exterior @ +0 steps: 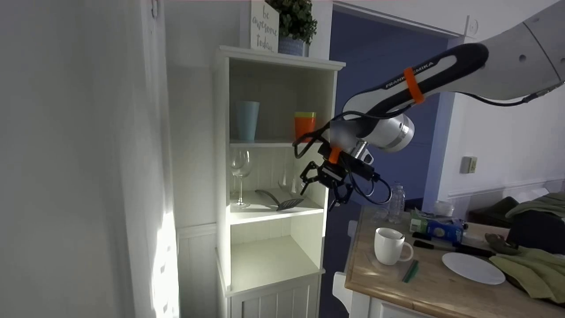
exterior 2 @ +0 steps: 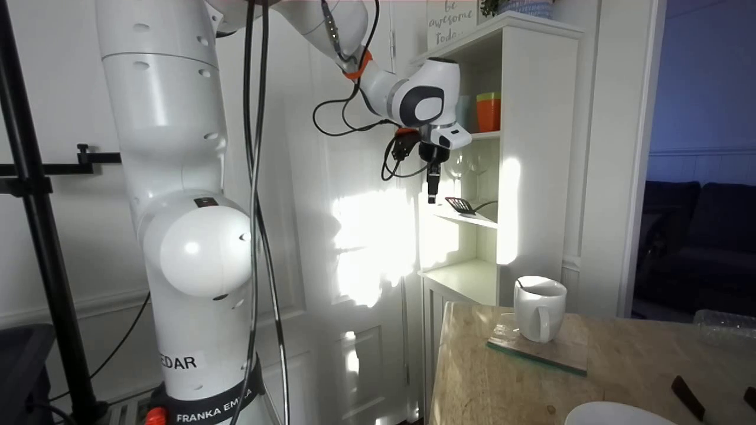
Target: Put the black spatula on the table
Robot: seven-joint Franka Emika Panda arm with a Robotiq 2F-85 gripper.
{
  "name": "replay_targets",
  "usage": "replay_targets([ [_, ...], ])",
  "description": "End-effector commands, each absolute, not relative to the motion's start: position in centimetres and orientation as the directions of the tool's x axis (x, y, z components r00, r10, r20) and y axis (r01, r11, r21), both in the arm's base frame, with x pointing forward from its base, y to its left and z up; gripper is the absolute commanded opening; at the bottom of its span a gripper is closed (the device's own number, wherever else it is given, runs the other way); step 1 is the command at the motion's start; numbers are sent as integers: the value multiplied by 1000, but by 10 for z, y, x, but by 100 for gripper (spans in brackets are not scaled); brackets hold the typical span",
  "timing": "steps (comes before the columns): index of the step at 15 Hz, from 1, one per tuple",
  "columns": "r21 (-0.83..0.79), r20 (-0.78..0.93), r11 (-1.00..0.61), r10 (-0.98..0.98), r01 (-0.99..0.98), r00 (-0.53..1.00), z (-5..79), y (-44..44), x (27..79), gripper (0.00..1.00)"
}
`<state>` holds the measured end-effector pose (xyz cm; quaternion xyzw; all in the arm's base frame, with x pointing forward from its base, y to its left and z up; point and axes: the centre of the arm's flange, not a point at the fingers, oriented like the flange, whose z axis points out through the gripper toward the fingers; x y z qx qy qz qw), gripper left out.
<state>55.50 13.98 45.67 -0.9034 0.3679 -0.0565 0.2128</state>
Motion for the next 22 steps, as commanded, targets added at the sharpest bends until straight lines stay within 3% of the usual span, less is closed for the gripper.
replay_targets([
  [1,-435,-59,-602,-723,-670,688,451,139,560,100],
  [8,-432,-58,-600,-726,-673,685,445,139,562,100],
  [20,-523,-141,-353,-862,-776,488,430,146,613,100],
  [22,-540,-139,-324,-876,-777,462,426,147,621,90],
])
